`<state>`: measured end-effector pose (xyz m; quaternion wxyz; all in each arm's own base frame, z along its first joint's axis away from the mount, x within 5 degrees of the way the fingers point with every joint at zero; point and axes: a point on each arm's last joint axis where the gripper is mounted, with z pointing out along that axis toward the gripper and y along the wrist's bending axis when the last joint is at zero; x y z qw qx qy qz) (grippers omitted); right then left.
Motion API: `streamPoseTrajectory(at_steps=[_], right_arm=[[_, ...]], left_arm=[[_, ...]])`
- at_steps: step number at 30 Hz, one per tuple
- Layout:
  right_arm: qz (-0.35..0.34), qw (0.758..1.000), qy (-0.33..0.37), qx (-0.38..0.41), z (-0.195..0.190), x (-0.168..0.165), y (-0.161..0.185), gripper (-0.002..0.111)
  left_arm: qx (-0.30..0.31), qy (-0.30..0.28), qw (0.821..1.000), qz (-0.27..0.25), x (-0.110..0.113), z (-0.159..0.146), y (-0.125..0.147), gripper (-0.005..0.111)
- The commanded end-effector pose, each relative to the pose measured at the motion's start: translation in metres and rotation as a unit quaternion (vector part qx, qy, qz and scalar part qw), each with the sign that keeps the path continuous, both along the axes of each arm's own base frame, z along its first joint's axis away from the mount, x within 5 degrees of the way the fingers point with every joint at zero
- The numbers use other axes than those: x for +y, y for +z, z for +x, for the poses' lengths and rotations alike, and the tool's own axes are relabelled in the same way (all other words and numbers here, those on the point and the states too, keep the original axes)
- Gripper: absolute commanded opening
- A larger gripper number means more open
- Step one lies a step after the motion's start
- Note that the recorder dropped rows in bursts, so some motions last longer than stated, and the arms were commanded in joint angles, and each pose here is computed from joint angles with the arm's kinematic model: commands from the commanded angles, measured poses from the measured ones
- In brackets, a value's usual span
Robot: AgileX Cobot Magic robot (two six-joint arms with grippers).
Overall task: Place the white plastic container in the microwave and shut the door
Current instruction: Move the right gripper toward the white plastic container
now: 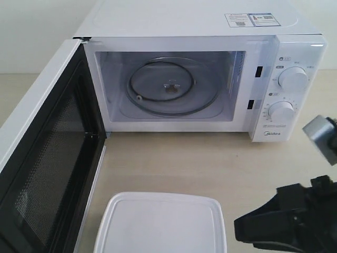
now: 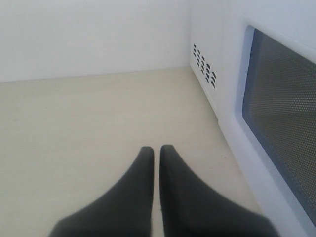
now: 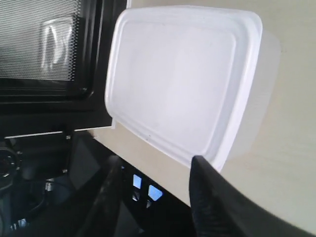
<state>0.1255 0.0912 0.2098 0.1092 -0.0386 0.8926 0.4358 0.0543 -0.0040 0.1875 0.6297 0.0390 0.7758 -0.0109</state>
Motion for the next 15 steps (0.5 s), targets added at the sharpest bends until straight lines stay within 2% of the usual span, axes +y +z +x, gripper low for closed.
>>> streamPoseTrajectory(at_steps=[1, 7, 15], right_arm=[[-0.033, 0.999, -0.005, 0.004, 0.008, 0.015, -0.017, 0.043], [-0.097, 0.995, -0.027, 0.008, 0.018, 0.027, -0.042, 0.043], [-0.139, 0.989, -0.024, 0.051, 0.024, 0.031, -0.069, 0.043]], left_arm=[[0.000, 0.000, 1.000, 0.004, 0.000, 0.000, -0.001, 0.004], [0.000, 0.000, 1.000, 0.004, 0.000, 0.000, -0.001, 0.004], [0.000, 0.000, 1.000, 0.004, 0.000, 0.000, -0.001, 0.004]])
